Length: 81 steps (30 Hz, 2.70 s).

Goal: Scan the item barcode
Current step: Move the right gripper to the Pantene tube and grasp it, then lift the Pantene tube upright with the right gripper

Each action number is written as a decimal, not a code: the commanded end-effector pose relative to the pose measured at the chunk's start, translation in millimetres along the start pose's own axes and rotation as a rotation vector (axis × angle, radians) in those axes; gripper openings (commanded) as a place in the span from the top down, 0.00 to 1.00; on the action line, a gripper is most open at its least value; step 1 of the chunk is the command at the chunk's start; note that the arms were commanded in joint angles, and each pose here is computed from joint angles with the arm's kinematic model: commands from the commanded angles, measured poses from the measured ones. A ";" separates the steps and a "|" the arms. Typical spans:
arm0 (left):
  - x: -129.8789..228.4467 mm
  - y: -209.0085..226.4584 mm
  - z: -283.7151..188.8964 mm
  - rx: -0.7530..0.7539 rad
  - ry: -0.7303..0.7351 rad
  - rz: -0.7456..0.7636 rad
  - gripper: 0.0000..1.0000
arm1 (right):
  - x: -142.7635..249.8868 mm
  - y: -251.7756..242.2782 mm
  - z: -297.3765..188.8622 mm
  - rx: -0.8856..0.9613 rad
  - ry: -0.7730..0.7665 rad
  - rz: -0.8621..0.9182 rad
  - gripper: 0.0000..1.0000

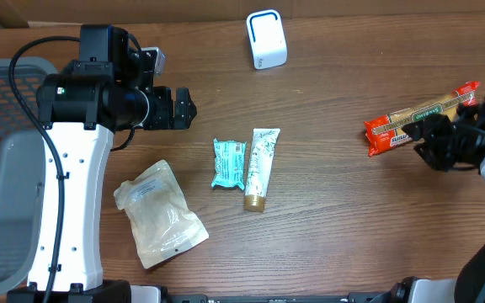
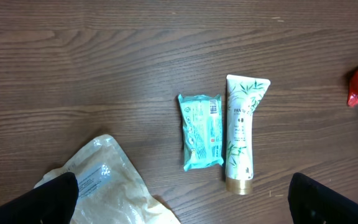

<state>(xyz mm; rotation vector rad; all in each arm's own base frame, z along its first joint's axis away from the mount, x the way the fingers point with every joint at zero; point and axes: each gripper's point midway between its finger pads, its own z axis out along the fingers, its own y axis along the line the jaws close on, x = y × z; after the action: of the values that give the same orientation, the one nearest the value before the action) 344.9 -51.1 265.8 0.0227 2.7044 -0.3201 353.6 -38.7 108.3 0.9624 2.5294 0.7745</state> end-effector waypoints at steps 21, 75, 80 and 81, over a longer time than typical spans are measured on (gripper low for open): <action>-6.0 -5.9 -15.5 0.018 -0.050 0.029 0.00 | 211.3 168.6 91.0 -0.169 0.350 -0.779 0.00; -6.1 -5.9 -15.5 0.018 -0.050 0.029 0.00 | 276.2 109.5 172.3 -0.052 0.667 -0.552 0.82; -6.1 -5.9 -15.5 0.018 -0.050 0.029 0.00 | 271.7 119.0 161.2 -0.083 0.667 -0.584 0.83; -6.1 -5.9 -15.5 0.018 -0.050 0.029 0.00 | 268.3 122.4 156.3 -0.086 0.656 -0.609 0.84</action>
<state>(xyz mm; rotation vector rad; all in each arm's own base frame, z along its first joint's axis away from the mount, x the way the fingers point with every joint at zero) 344.9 -51.1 265.9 0.0226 2.7040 -0.3195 289.0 286.0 17.7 -0.0998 3.0637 1.1629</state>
